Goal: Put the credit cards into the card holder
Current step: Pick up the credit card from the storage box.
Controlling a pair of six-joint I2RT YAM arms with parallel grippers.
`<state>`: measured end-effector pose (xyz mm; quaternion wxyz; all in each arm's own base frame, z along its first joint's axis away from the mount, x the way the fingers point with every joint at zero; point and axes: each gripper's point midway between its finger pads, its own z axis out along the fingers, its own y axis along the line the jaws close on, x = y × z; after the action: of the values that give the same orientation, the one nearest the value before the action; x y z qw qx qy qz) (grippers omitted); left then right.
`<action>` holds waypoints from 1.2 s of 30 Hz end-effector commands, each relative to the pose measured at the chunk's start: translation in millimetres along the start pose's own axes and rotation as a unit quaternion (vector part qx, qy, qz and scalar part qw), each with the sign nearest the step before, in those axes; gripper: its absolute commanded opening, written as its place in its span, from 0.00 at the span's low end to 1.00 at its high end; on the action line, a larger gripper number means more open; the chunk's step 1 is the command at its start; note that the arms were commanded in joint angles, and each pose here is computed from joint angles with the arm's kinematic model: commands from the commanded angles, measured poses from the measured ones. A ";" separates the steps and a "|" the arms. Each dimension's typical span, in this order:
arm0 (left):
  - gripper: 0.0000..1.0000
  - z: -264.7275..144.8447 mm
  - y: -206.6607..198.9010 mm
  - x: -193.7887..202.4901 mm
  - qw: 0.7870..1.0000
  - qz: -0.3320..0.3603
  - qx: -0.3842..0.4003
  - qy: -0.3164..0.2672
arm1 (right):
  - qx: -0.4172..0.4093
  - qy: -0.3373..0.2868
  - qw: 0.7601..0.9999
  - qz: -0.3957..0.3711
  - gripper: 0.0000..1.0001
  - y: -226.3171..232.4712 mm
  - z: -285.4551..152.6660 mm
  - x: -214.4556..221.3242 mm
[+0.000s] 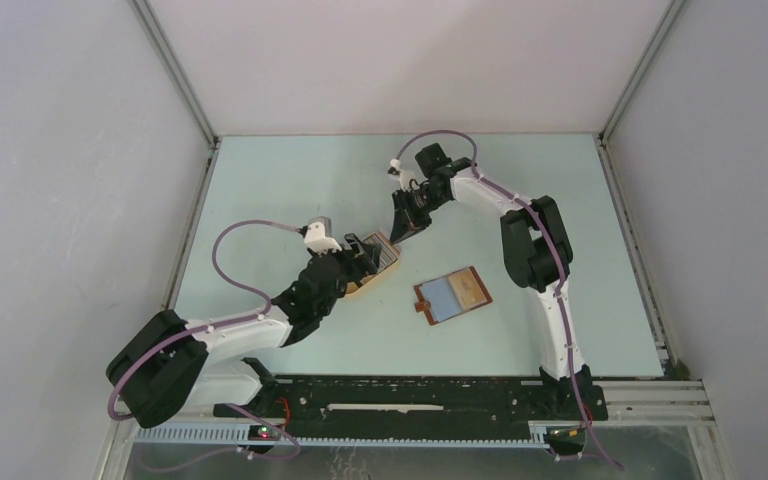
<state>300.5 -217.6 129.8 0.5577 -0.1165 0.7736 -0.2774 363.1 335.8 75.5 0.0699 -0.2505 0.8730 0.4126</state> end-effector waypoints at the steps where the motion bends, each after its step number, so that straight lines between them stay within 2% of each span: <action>1: 0.78 -2.2 4.3 -4.8 1.000 -0.007 -0.004 -0.014 | 0.004 -0.017 1.000 -0.017 0.17 8.7 -10.5 -12.5; 9: 0.77 -2.3 4.2 -4.5 1.000 -0.007 -0.004 -0.014 | 0.035 -0.037 0.997 -0.049 0.07 8.7 -19.2 -19.4; 26: 0.78 -2.7 3.9 -4.5 1.000 -0.007 -0.002 -0.013 | 0.089 -0.066 0.986 -0.122 0.00 17.5 -31.1 -30.2; 36: 0.78 -3.4 1.9 -3.8 1.000 -0.002 0.004 -0.010 | 0.114 -0.087 0.972 -0.184 0.00 31.0 -60.2 -37.4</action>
<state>300.4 -217.8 129.8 0.5575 -0.1160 0.7737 -0.2777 377.9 322.9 96.3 0.1735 -0.3205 0.8741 0.3210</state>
